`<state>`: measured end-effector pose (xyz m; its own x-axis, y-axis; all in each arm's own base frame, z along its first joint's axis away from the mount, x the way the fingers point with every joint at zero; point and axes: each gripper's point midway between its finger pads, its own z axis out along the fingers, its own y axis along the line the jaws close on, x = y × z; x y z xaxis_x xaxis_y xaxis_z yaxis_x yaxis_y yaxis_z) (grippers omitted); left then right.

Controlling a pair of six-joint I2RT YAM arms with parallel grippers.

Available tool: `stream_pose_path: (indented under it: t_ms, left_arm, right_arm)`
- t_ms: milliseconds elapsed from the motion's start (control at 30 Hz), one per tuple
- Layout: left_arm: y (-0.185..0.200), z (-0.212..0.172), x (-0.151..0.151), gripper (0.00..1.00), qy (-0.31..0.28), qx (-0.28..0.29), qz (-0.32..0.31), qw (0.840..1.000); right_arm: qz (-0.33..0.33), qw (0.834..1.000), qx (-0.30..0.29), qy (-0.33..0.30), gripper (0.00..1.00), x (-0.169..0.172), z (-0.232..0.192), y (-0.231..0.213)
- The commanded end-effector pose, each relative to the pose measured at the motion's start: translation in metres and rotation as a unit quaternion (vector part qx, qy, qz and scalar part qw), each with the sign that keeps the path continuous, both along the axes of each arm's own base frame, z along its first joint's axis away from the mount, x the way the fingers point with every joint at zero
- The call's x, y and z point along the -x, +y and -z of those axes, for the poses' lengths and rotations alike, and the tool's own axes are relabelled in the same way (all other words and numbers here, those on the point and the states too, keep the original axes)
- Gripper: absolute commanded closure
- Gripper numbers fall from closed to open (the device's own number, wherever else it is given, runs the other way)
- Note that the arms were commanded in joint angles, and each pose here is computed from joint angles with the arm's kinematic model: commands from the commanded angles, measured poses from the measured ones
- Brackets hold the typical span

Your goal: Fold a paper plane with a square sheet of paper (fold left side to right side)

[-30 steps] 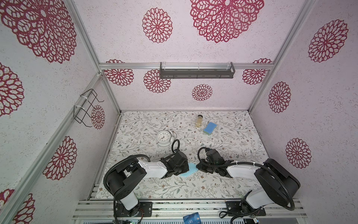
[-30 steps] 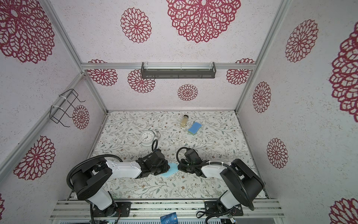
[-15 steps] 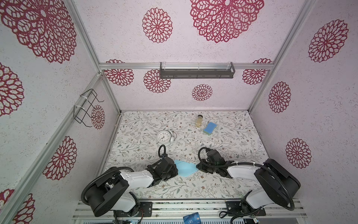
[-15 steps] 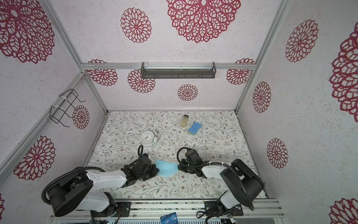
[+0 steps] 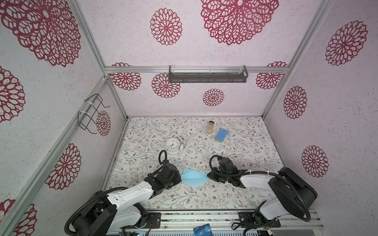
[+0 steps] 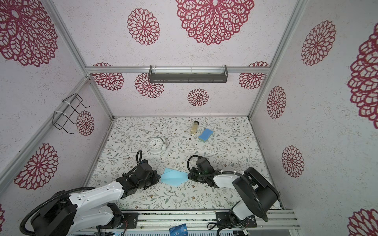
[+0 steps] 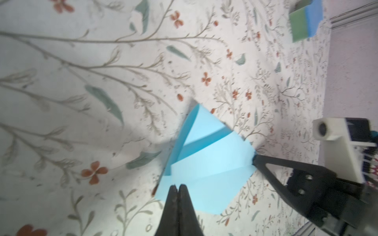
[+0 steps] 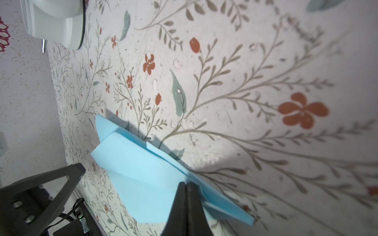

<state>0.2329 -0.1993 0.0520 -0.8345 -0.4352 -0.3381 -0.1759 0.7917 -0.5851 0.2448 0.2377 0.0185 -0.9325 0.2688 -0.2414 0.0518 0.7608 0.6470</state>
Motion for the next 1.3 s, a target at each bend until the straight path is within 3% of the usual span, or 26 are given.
stream_pose_path:
  t_ms: [0, 300, 467, 800, 1267]
  left_arm:
    - [-0.020, -0.011, -0.010, 1.00, -0.016, 0.002, 0.021, 1.000]
    - [-0.091, -0.001, -0.032, 1.00, -0.012, 0.018, 0.081, 0.996]
    - [-0.110, 0.021, -0.031, 1.00, 0.010, 0.013, 0.095, 0.995]
    - [-0.078, 0.070, -0.003, 1.00, 0.085, -0.021, 0.035, 0.996]
    - [-0.069, 0.081, 0.005, 1.00, 0.102, -0.039, 0.031, 0.994]
  right_arm:
    - [0.026, 0.995, 0.070, 0.069, 1.00, 0.026, 0.041, -0.033]
    - [0.022, 0.994, 0.074, 0.073, 1.00, 0.031, 0.044, -0.036]
    - [0.010, 0.995, 0.070, 0.075, 1.00, 0.033, 0.044, -0.033]
    - [-0.045, 0.997, 0.031, 0.058, 1.00, 0.031, 0.029, -0.014]
    - [0.001, 0.997, 0.043, 0.064, 1.00, 0.030, 0.032, -0.053]
